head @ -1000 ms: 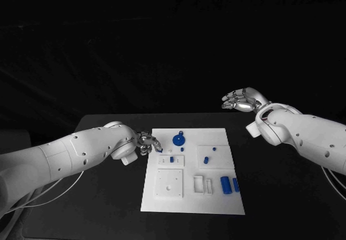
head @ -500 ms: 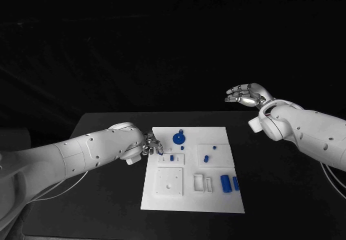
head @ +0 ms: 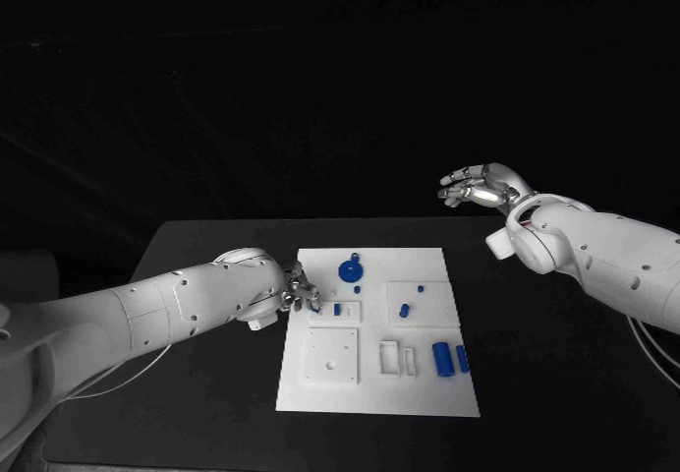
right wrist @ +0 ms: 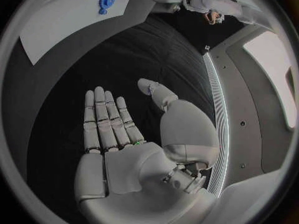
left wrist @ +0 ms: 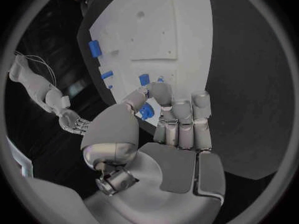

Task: Assemble the parts on the task board

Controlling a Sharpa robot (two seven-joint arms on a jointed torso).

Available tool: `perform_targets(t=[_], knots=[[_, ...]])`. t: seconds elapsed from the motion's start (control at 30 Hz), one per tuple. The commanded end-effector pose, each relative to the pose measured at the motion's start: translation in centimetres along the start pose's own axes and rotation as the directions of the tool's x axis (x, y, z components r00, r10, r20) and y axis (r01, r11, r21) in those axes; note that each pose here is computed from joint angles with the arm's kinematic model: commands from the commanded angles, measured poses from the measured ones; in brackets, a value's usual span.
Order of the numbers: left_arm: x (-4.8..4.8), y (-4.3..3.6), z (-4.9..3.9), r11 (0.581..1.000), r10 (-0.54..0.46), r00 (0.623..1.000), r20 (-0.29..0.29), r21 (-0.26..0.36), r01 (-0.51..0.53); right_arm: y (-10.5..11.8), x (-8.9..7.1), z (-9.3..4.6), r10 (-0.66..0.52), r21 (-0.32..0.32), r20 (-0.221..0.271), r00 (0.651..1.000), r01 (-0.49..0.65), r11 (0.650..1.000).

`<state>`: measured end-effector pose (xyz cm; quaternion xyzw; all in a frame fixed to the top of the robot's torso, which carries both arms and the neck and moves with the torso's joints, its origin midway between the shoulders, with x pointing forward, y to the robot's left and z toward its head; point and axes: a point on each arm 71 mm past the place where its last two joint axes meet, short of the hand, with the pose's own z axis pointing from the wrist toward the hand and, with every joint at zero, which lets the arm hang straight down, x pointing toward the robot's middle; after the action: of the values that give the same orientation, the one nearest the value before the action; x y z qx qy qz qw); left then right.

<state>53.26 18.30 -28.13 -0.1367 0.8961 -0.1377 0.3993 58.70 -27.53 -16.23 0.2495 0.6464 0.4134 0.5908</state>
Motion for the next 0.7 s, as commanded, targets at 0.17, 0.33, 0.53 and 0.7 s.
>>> perform_targets(t=[0.17, 0.33, 0.53, 0.7], knots=[[0.37, -0.31, 0.2, 1.0, 0.014, 1.0, 0.005, 0.009, -0.014, 0.24, 0.29, 0.06, 0.01, -0.018, -0.024, 1.0, -0.011, 1.0], [0.41, -0.12, 0.41, 1.0, 0.009, 1.0, 0.011, 0.004, -0.009, 0.33, 0.4, 0.05, 0.01, -0.02, -0.028, 1.0, -0.011, 1.0], [0.53, -0.18, 0.64, 1.0, 0.003, 1.0, 0.005, 0.001, -0.003, 0.47, 0.59, 0.08, 0.008, -0.024, -0.034, 0.999, -0.009, 1.0], [0.75, -0.19, 0.82, 1.0, -0.001, 1.0, 0.005, 0.0, 0.001, 0.6, 0.75, 0.08, 0.006, -0.028, -0.039, 0.999, -0.007, 1.0]])
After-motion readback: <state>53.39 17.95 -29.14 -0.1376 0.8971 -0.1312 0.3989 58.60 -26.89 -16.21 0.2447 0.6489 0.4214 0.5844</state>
